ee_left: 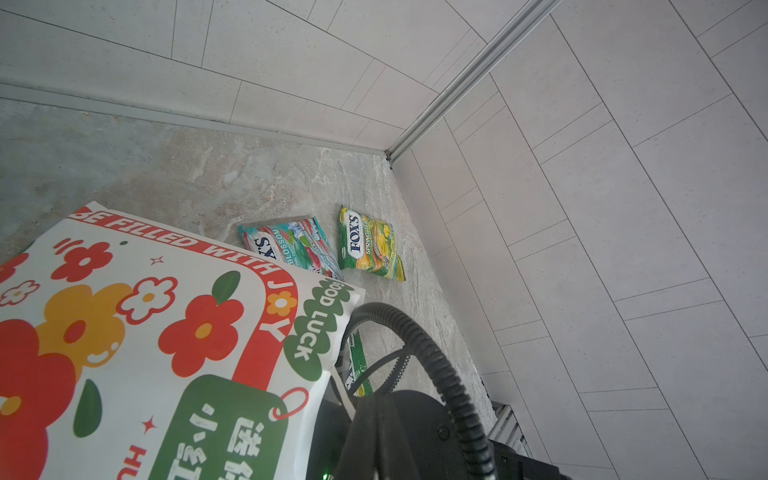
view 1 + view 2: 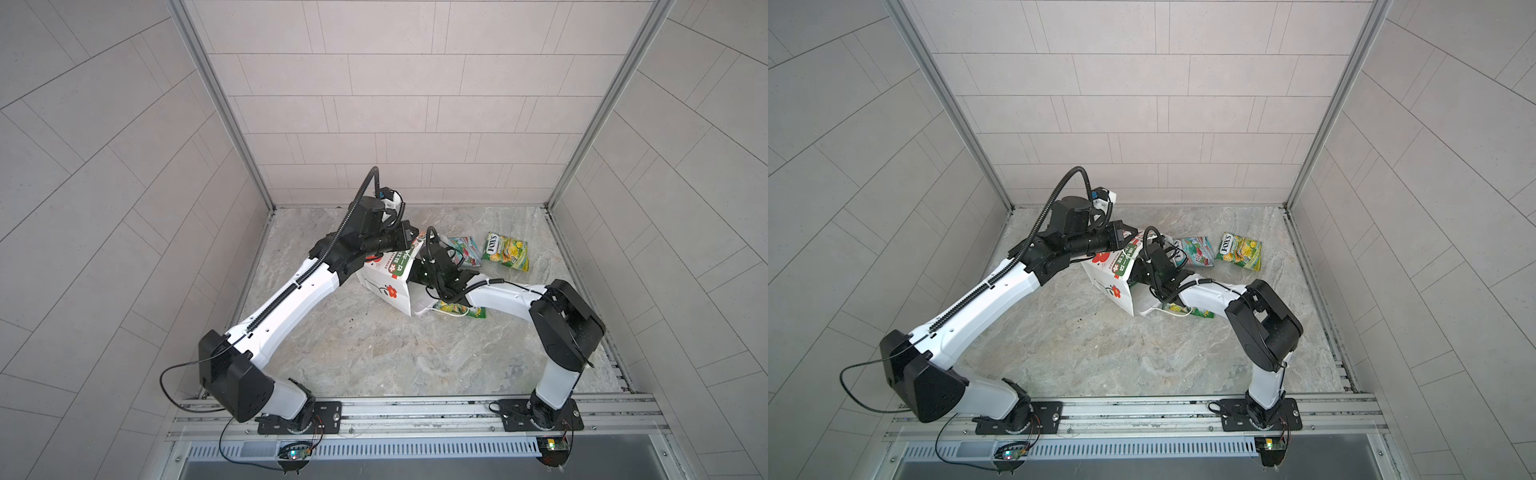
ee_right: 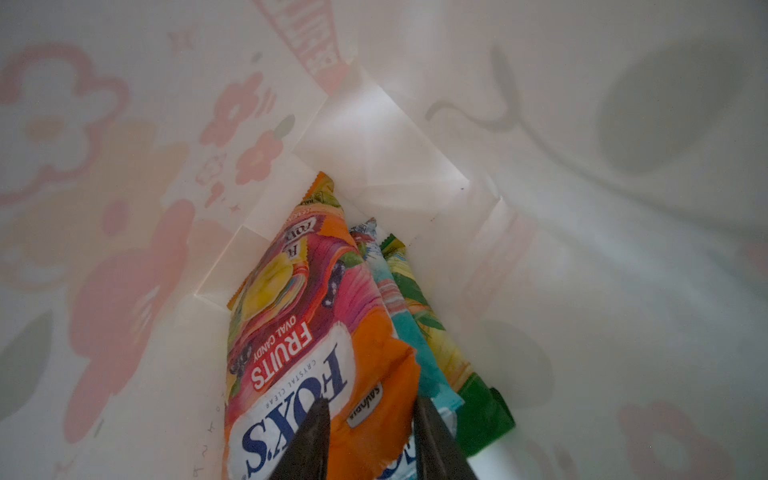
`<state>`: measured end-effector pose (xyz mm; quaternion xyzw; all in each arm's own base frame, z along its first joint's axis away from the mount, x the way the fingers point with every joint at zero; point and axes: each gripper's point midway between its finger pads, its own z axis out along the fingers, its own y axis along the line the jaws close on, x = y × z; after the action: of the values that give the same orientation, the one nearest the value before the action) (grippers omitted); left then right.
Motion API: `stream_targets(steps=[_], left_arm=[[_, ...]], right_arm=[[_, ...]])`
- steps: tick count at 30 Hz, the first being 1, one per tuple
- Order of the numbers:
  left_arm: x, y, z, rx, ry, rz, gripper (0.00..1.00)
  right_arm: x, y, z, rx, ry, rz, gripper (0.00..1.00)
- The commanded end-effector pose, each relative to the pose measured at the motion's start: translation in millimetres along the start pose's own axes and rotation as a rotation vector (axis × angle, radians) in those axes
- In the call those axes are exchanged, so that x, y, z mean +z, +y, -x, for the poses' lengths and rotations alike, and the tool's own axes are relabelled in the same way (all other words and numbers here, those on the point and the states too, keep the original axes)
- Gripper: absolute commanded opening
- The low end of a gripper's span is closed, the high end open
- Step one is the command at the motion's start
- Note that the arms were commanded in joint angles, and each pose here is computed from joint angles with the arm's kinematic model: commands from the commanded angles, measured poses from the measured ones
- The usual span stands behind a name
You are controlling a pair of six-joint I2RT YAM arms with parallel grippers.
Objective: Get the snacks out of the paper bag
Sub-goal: 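Grasp the orange FOX'S Fruits packet inside the bag with the right gripper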
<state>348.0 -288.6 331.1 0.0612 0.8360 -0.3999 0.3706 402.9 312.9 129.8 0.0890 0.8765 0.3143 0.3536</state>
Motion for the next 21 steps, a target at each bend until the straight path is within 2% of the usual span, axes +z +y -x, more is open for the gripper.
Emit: stream_targets(steps=[1, 13, 21], left_arm=[[-10, -10, 6, 0.014, -0.023, -0.028, 0.0], [-10, -12, 4, 0.004, -0.015, -0.038, 0.0], [-9, -12, 1, 0.003, -0.007, -0.039, 0.0]], right_arm=[[5, 12, -5, 0.007, 0.035, 0.048, 0.35], [10, 35, -14, 0.033, 0.093, 0.169, 0.34], [20, 39, -20, 0.112, 0.124, 0.199, 0.34]])
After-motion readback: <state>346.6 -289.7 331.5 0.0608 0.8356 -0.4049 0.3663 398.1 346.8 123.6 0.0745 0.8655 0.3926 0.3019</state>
